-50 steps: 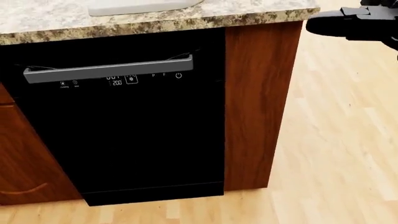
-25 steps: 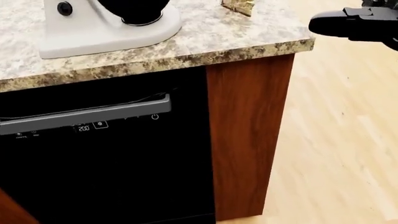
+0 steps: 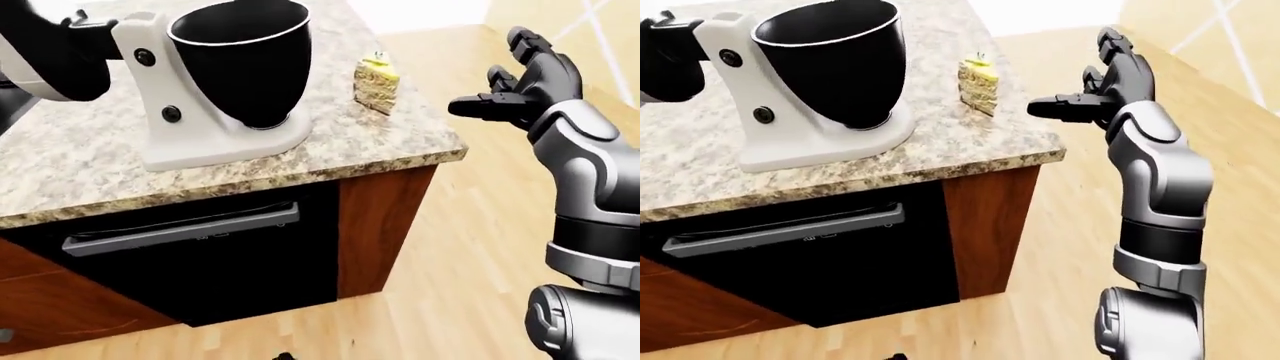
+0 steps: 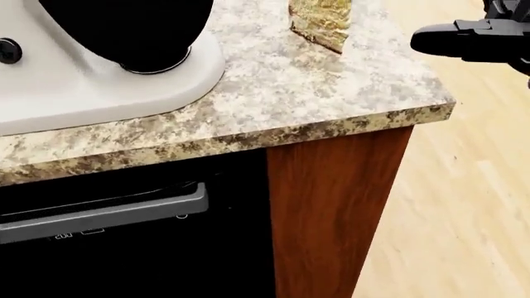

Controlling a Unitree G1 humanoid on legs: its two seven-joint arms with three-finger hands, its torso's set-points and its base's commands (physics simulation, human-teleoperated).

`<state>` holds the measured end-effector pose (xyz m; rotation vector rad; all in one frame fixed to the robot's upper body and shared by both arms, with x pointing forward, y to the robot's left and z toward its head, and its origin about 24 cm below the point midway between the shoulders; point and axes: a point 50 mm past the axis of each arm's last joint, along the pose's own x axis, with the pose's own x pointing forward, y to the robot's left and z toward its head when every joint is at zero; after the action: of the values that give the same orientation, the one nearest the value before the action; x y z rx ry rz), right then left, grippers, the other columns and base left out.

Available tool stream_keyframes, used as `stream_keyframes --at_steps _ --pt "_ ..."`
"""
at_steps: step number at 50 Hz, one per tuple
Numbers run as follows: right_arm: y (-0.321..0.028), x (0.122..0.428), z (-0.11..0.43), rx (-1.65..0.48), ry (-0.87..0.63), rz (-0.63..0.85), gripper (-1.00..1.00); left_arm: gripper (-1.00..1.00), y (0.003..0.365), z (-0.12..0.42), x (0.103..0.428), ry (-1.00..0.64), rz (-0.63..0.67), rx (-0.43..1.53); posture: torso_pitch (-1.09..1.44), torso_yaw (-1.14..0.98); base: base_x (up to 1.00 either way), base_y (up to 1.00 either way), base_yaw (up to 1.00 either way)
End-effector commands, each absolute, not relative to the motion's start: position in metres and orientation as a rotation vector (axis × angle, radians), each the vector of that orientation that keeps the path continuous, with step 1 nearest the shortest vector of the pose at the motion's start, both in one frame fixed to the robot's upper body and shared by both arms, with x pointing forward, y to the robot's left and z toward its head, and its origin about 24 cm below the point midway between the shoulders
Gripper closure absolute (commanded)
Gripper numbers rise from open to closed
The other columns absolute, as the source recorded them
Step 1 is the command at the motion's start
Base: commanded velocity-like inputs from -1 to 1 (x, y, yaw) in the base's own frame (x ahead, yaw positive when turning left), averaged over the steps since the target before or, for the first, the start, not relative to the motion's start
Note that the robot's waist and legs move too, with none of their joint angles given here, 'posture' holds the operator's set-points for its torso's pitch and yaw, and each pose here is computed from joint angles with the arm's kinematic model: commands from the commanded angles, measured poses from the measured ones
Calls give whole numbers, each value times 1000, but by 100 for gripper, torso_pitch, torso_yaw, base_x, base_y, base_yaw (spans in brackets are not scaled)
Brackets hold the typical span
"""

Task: Place the cake in the stand mixer bowl.

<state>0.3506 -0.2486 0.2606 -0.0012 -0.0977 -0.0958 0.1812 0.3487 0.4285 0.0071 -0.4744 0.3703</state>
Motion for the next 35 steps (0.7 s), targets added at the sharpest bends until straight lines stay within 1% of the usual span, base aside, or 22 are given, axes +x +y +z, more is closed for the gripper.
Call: stream_keyframes --at_steps 1,5,11,20,21,22,26,35 --pt "-246 344 291 -25 -246 -97 -100 -100 341 451 164 -604 364 27 0 0 0 0 0" --pt "-245 343 292 7 -257 -89 -100 -100 340 452 163 -605 359 26 0 0 0 0 0" --pt "-242 340 292 -6 -261 -61 -100 -100 339 452 164 -604 357 27 0 0 0 0 0" --pt "-240 337 297 -25 -284 -48 -100 -100 340 452 164 -605 360 30 0 0 2 0 99" --pt "-241 337 300 -12 -299 -77 -100 -100 340 452 163 -605 361 29 0 0 2 0 100" --pt "-240 338 301 -10 -295 -70 -100 -100 341 452 163 -605 362 29 0 0 0 0 61" --pt "-244 342 293 -3 -284 -83 -100 -100 341 451 163 -604 362 29 0 0 0 0 0" --pt "-242 338 299 -11 -304 -80 -100 -100 341 450 164 -601 362 29 0 0 0 0 0"
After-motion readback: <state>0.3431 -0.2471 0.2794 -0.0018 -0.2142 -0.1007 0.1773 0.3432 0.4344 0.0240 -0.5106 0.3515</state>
